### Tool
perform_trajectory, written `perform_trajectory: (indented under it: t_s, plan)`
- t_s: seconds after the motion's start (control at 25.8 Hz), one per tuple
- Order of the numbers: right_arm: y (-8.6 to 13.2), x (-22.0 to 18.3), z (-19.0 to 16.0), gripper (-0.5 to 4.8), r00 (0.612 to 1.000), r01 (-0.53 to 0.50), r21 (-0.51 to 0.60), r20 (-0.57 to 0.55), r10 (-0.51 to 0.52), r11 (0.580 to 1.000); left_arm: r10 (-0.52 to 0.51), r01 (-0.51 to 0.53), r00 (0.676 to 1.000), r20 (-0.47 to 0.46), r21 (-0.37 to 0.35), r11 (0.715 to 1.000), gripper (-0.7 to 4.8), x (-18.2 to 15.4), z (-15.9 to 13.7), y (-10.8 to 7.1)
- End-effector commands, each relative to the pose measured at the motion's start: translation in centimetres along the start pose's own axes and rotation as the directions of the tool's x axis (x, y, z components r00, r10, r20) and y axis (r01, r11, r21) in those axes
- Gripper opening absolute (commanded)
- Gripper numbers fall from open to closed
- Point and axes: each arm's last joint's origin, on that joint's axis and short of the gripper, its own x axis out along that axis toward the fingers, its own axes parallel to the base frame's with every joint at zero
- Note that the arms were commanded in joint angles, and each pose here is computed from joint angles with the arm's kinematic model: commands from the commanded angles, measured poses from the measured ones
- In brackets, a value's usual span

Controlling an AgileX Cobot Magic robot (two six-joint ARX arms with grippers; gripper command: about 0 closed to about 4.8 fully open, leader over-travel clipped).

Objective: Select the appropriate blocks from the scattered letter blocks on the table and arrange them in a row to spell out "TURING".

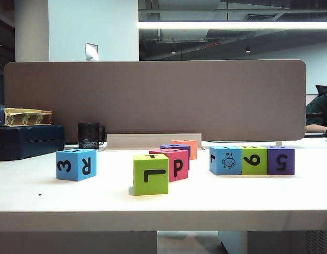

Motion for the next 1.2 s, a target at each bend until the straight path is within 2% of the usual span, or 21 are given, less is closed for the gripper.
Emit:
perform_trajectory:
  t_s: [0.04,0.5,0.81,0.97,1.2]
  plan:
    - [0.1,-0.1,0.1,-0.01,0.999,-0.039,0.002,0.018,0.039,0.999,-0.007,0.007,1.000,-0.004,-0.004,1.000,-0.03,0.0,0.0,0.0]
    - [0.1,-0.1,0.3,-0.01,0.999,-0.038,0.000,0.031,0.038,0.999,-0.007,0.007,1.000,-0.004,-0.004,1.000,-0.03,0.0,0.0,0.0]
    - [0.1,-0.1,0.9,-0.01,0.995,-0.035,-0.007,0.094,0.035,0.999,-0.008,0.008,1.000,-0.004,-0.004,1.000,-0.03,0.0,0.0,0.0]
    - [0.1,-0.2,1.2,-0.01,0.993,-0.040,0.035,0.116,0.036,0.999,-0.008,0.008,1.000,-0.004,-0.004,1.000,-0.03,0.0,0.0,0.0]
    - [0.1,-0.4,2.4,-0.01,0.989,-0.042,0.035,0.145,0.036,0.999,-0.008,0.008,1.000,-0.004,-0.004,1.000,-0.03,0.0,0.0,0.0]
